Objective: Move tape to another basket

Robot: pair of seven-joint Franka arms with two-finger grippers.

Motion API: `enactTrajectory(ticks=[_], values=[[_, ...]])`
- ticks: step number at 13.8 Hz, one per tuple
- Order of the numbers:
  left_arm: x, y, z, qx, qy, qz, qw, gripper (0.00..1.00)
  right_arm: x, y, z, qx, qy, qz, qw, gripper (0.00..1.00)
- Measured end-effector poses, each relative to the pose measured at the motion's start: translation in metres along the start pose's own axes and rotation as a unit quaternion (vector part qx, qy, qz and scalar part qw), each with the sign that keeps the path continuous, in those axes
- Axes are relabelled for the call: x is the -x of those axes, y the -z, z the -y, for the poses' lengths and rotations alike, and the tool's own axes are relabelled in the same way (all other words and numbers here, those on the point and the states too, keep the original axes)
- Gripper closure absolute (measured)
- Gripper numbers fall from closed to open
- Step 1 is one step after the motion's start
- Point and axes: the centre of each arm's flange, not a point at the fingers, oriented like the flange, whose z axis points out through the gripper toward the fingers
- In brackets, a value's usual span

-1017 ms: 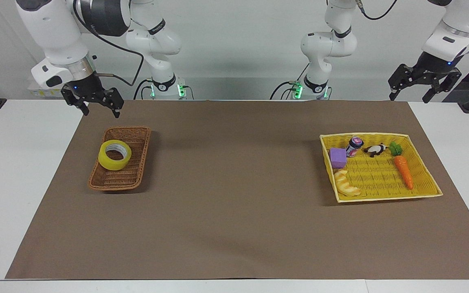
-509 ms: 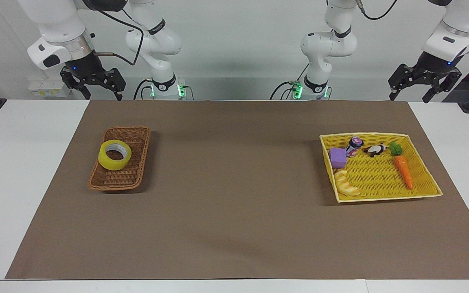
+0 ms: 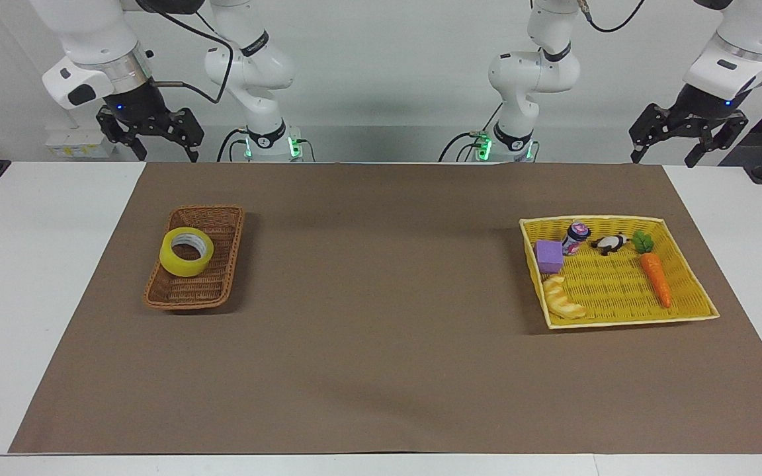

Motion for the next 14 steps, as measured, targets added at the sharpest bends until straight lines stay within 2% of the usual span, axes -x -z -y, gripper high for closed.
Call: enactTrajectory(ticks=[14], values=[[0.0022,0.0009,0.0008,0.001,0.001,0.004,1.000,0.00,0.0000,0.0001,0.0000,0.000,0.000,0.000,1.000,0.00]])
